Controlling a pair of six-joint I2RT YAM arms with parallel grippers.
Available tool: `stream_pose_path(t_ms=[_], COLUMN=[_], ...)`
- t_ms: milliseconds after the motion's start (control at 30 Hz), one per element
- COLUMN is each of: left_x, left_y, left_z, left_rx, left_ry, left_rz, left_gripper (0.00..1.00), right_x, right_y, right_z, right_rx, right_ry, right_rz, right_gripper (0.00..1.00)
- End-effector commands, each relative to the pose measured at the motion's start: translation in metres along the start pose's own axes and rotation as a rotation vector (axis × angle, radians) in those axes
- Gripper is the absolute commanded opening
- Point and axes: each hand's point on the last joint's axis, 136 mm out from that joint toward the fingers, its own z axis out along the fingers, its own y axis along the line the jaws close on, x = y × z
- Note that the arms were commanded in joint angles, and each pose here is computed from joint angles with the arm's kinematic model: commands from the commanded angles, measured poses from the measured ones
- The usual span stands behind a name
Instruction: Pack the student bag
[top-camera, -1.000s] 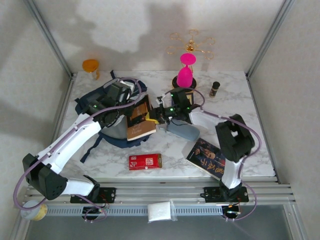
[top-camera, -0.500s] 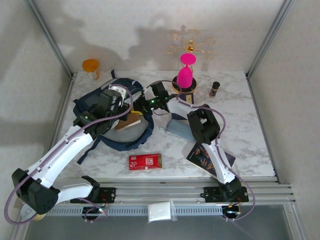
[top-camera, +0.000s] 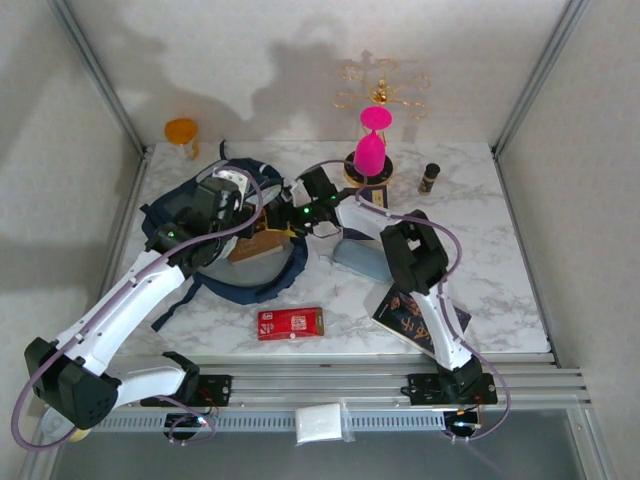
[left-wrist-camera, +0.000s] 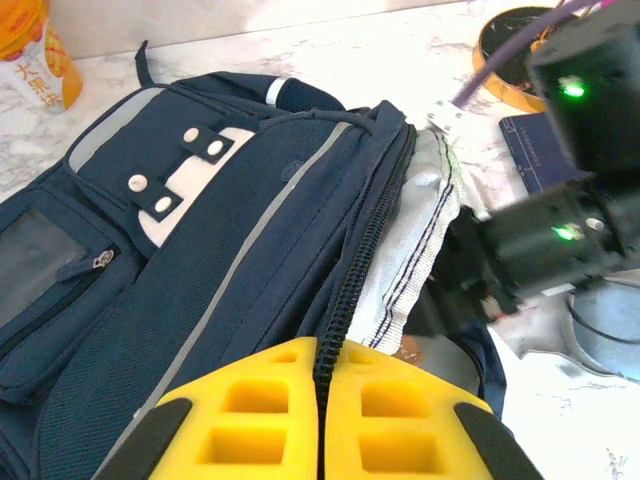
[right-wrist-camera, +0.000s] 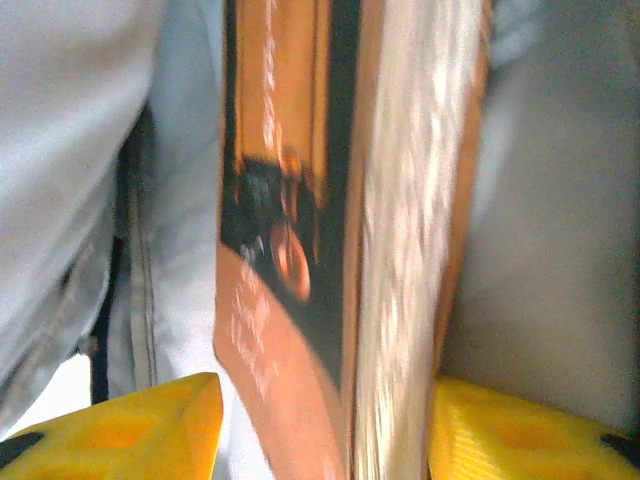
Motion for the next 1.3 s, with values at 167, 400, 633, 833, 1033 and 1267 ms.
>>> stream_pose_path(t_ms=[167, 400, 633, 833, 1033, 1267], left_x=[-0.036, -0.033, -0.034, -0.03, -0.033, -0.033], left_y=[-0.007, -0.014, -0.015, -0.015, -0.018, -0.027], left_z=[-0.01, -0.004, -0.005, -0.002, -0.003, -0.003], left_rx=[0.061, 0.09, 0.096, 0.092, 0.109, 0.159], left_ry=[-0.145, -0.13, -0.124, -0.116, -0.124, -0.118], left_rz=[-0.084, -0.086, -0.079, -0.072, -0.08, -0.084], left_gripper=[0.0, 0.0, 0.0, 0.0, 0.0, 0.0], right_x=[0.052, 0.044, 0.037, 0.037, 0.051, 0.021], right_y=[0.01, -0.004, -0.023, -0.013, -0.008, 0.004], right_z=[0.008, 0.035, 0.02, 0.0, 0.014, 0.021], right_rx=[0.093, 0.135, 0.33, 0.377, 0.334, 0.312], right_ry=[0.008, -0.025, -0.085, -0.142, -0.117, -0.228], right_rz=[0.054, 0.091, 0.104, 0.062, 0.08, 0.04], right_gripper=[0.62, 0.68, 0.78, 0.81, 0.74, 0.52])
